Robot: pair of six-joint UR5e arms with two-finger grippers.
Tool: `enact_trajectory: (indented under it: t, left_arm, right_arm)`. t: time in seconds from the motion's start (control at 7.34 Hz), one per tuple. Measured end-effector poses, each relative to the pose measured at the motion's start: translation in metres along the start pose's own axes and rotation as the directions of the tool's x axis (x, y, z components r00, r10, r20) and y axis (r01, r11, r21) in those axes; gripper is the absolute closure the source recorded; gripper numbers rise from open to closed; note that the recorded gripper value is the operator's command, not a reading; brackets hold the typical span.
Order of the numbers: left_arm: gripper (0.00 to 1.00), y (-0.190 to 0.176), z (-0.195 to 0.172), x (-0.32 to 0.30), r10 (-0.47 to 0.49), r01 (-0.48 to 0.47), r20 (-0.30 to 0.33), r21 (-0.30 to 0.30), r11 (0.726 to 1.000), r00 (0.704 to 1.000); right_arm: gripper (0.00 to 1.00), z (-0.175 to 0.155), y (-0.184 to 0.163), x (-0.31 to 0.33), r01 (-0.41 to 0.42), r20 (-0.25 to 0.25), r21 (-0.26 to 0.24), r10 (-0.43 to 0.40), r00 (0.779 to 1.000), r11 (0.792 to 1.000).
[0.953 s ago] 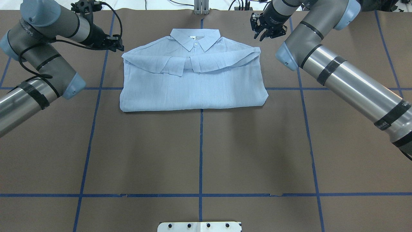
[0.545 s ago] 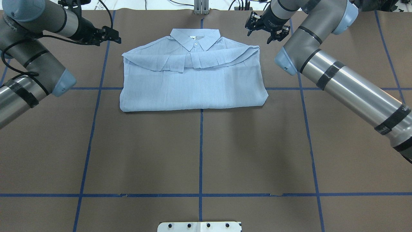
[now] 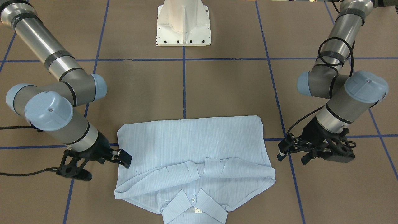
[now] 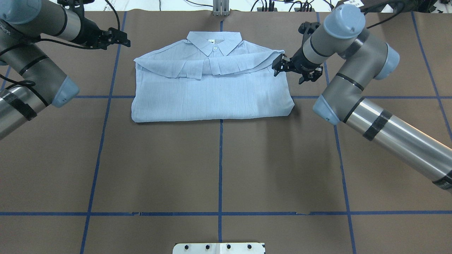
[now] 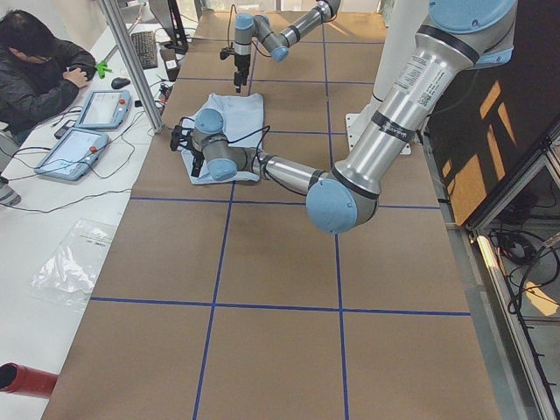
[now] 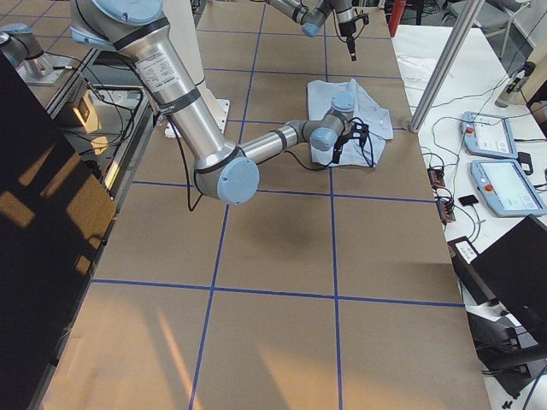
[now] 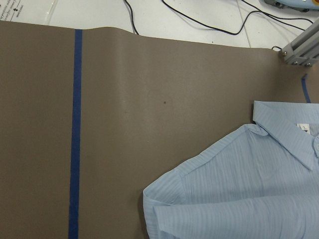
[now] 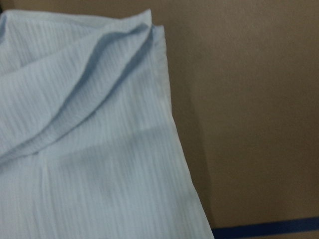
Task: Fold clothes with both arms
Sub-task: 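Lower the right gripper to the folded shirt's side edge and grasp it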
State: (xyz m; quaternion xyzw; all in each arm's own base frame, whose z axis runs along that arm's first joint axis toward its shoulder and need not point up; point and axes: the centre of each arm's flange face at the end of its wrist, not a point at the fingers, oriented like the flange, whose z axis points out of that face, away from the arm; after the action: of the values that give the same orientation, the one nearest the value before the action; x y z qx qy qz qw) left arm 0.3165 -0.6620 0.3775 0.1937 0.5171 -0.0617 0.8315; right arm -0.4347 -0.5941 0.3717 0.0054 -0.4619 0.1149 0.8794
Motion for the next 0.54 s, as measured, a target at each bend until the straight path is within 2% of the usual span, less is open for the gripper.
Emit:
enact_trajectory:
  t: [0.27,0.54]
  left_arm:
    - [0.01,0.001,-0.002,0.003,-0.012,0.012,-0.005,0.002,1.0,1.0]
    - [0.01,0.002,-0.003,0.002,-0.014,0.014,-0.005,0.002,1.0,1.0]
  right_arm:
    - [0.39,0.014,0.019,0.015,0.004,-0.017,-0.03,-0.004,1.0,1.0]
    - [0.64,0.018,0.025,0.015,0.014,-0.019,-0.041,-0.015,1.0,0.999]
